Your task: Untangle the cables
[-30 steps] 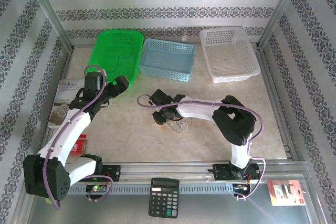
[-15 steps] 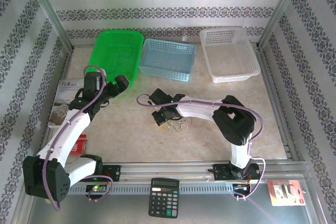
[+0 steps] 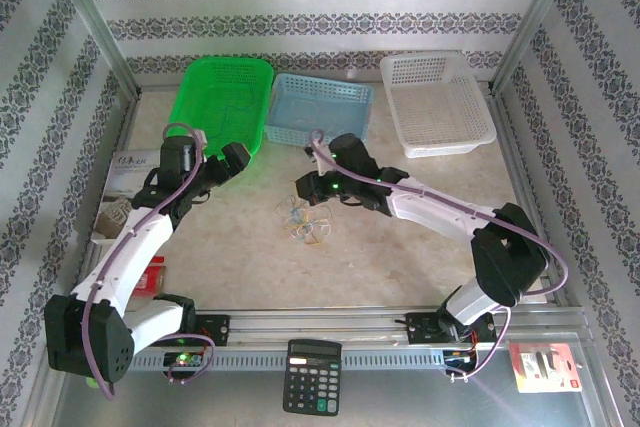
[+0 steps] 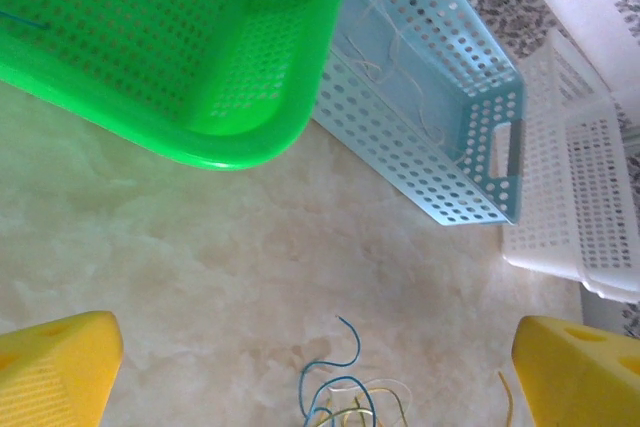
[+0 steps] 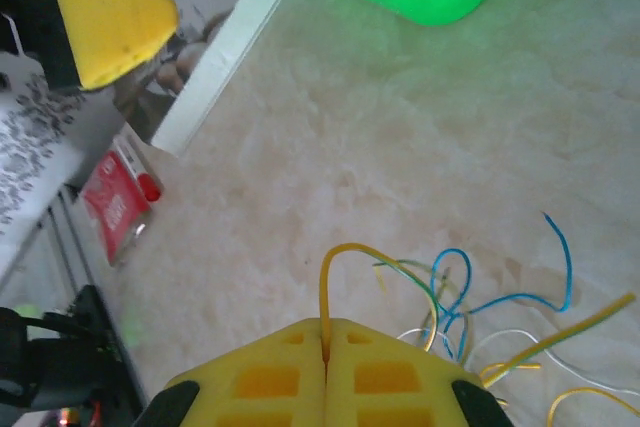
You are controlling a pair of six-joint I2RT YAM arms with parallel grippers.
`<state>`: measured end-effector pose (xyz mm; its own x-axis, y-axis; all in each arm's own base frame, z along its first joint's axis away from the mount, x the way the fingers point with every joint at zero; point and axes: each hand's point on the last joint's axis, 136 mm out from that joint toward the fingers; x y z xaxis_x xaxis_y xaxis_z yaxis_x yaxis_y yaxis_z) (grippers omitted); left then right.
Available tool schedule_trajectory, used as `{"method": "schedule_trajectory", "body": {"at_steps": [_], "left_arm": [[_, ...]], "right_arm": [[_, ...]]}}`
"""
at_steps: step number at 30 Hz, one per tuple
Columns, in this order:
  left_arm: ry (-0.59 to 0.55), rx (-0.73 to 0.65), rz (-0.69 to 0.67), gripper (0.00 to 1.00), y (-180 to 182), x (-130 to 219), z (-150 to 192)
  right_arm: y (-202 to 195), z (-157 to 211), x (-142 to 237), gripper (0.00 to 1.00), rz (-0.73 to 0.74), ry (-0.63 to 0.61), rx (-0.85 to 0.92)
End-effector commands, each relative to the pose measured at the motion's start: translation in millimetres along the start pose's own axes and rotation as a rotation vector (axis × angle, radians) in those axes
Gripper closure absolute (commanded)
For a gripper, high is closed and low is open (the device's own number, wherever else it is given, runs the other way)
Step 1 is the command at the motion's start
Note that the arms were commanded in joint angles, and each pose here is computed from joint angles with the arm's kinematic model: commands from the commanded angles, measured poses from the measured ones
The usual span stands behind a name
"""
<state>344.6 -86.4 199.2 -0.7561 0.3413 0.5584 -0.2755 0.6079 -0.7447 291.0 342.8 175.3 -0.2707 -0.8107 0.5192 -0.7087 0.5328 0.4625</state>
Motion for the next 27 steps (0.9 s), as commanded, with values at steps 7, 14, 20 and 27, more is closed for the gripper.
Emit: {"method": "schedule_trajectory", "body": {"at_steps": [7,14,20,27], "left_arm": [[0.113,-0.004,0.143,0.0,-24.8,-11.3,18.3],[0.203,-0.037,0.154,0.0,-26.8,-26.5,52.3],[0.257,-0.085,0.183,0.0,-32.6,-36.1,75.4],[0.275,-0.09,0.194,0.0,-38.4,-40.9,82.1]], "right_arm": [[5.4,-14.6,19.7,1.0,-0.202,-0.152,-0.07],[10.3,-28.1,38.3,1.0,-0.21,-0.209,-0.055],[16.4,-42.6,60.1,1.0,-0.208,-0.27,-0.043],[17.2,-49.3,73.8,1.0,-0.203,-0.308,-0.047]]}}
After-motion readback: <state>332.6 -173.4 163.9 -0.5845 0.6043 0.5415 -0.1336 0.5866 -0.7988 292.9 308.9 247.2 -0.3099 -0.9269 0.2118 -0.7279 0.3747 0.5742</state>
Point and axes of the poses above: each hand's point on the last joint's axis, 136 mm out from that joint toward the fingers, its own x axis back along the fingers, its own y axis along the line the jaws close on, z = x × y, and after that the axes turned 12 degrees about x, right-handed
